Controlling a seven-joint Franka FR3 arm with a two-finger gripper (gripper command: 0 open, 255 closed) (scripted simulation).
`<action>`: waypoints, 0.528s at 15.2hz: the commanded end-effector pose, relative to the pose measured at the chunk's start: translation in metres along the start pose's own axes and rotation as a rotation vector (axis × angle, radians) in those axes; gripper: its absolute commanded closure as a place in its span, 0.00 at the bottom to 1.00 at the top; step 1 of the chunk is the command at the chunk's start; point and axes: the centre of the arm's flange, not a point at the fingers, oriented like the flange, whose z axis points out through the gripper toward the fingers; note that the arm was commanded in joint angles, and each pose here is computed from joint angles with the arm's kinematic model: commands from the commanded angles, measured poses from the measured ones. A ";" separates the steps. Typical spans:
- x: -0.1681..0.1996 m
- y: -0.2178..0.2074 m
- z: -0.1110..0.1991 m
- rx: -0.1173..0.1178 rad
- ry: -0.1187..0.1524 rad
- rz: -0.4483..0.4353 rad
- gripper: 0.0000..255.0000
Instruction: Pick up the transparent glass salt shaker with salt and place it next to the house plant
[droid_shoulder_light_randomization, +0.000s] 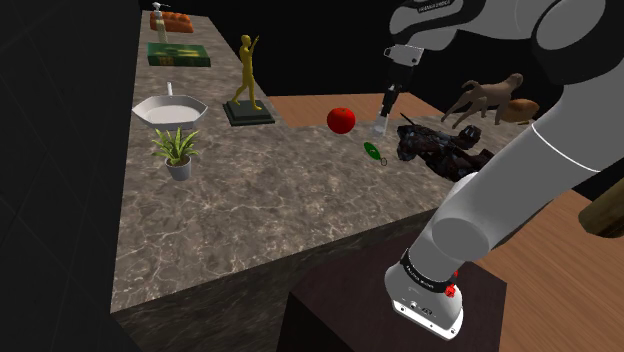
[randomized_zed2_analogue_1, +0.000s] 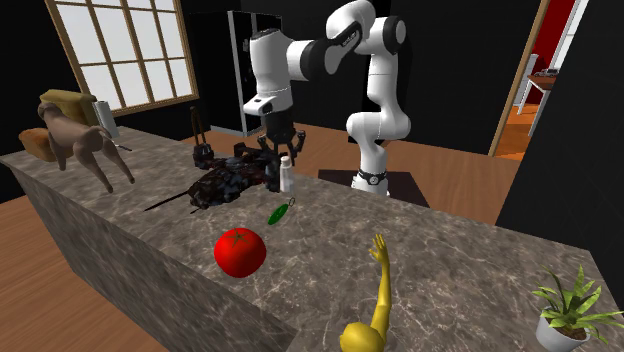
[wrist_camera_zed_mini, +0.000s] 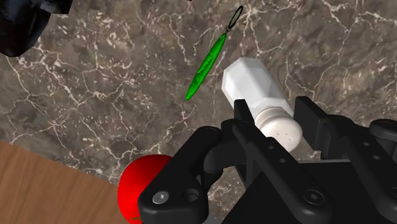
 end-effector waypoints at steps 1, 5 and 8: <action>0.000 -0.002 -0.010 0.000 0.000 0.000 1.00; -0.001 -0.004 -0.031 0.000 0.000 0.000 1.00; -0.001 -0.005 -0.047 0.000 0.000 0.000 1.00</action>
